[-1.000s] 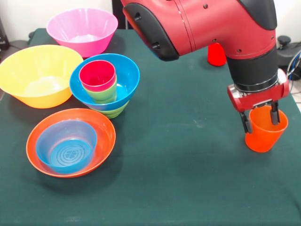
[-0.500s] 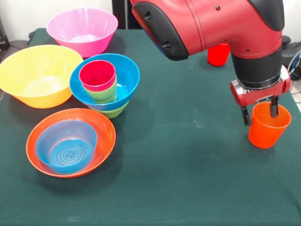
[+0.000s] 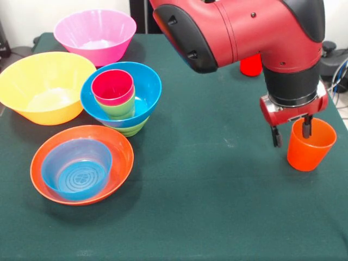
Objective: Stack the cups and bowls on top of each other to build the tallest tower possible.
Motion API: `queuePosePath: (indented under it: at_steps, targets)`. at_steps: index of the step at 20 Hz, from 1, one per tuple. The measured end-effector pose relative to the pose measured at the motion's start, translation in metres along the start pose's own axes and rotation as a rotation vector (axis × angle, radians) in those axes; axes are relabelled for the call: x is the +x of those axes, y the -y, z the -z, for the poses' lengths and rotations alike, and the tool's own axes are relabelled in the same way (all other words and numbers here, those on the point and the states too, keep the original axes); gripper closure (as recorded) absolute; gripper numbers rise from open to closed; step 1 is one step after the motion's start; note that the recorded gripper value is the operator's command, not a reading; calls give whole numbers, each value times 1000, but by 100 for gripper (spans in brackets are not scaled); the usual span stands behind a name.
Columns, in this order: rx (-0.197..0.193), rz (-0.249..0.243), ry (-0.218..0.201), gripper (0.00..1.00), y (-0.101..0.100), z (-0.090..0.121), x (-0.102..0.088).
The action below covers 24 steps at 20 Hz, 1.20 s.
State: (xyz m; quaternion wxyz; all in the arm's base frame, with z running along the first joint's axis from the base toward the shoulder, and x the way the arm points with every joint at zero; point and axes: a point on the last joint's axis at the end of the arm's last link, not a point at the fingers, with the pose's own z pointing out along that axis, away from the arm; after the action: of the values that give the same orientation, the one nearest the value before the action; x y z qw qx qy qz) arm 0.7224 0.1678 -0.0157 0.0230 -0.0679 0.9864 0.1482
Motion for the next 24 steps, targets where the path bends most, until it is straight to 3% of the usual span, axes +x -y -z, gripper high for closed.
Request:
queuePosePath:
  at_steps: [9, 19, 20, 24]
  targets:
    - [23, 2, -5, 0, 12, -28, 2]
    - [32, 4, 11, 0, 13, -27, -5]
    - [33, 5, 12, 100, 13, -27, -6]
    - [36, 10, 18, 100, 9, -27, -9]
